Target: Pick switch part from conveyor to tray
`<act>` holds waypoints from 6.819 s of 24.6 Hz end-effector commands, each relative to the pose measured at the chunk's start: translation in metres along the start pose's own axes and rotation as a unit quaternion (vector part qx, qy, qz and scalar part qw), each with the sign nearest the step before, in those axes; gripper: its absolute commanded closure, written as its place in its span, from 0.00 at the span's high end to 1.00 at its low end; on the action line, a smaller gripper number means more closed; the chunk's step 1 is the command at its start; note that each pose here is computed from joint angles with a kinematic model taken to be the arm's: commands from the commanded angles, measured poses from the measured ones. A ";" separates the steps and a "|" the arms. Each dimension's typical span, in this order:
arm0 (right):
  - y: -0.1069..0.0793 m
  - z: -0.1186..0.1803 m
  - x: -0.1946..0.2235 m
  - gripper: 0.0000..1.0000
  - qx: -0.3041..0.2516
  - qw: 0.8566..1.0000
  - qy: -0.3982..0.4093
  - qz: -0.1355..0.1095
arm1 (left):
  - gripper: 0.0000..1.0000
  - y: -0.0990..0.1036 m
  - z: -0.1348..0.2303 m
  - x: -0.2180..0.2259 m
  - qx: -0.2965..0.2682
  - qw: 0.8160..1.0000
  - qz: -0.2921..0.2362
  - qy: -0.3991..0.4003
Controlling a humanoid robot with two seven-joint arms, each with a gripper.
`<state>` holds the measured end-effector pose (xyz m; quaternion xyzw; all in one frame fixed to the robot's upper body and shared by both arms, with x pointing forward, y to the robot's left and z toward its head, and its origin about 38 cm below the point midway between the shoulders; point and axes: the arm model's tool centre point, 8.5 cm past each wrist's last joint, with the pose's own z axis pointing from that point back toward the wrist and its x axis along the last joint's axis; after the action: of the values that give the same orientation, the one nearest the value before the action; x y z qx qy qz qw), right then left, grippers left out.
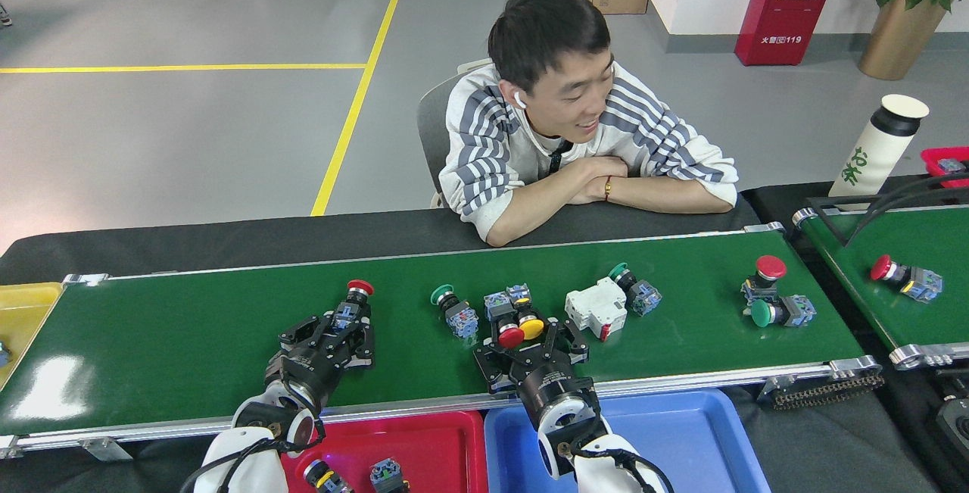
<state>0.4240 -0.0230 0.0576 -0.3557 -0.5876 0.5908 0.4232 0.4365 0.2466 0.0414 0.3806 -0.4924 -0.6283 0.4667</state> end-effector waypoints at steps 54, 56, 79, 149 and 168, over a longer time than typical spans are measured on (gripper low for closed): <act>0.019 0.083 -0.082 0.99 -0.002 0.969 0.248 -0.002 | 1.00 -0.022 0.087 -0.009 0.017 0.994 -0.011 0.111; 0.019 0.075 -0.085 0.99 0.001 0.967 0.254 -0.003 | 1.00 -0.022 0.067 -0.009 0.009 0.994 -0.007 0.107; 0.004 0.002 -0.111 0.21 0.036 0.966 0.255 0.006 | 0.05 -0.001 0.018 -0.062 0.004 0.997 0.002 0.073; 0.012 0.005 0.031 0.46 0.059 0.997 0.050 0.010 | 0.06 -0.026 0.033 -0.093 -0.004 0.990 -0.023 0.138; -0.014 0.098 0.098 1.00 -0.016 0.958 -0.284 -0.014 | 0.06 -0.006 0.161 -0.085 0.072 0.997 -0.004 0.021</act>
<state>0.3060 0.0199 0.0728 -0.2008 -0.6701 0.6529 0.2906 0.3082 0.3756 0.0608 0.4248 -0.5112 -0.5844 0.4656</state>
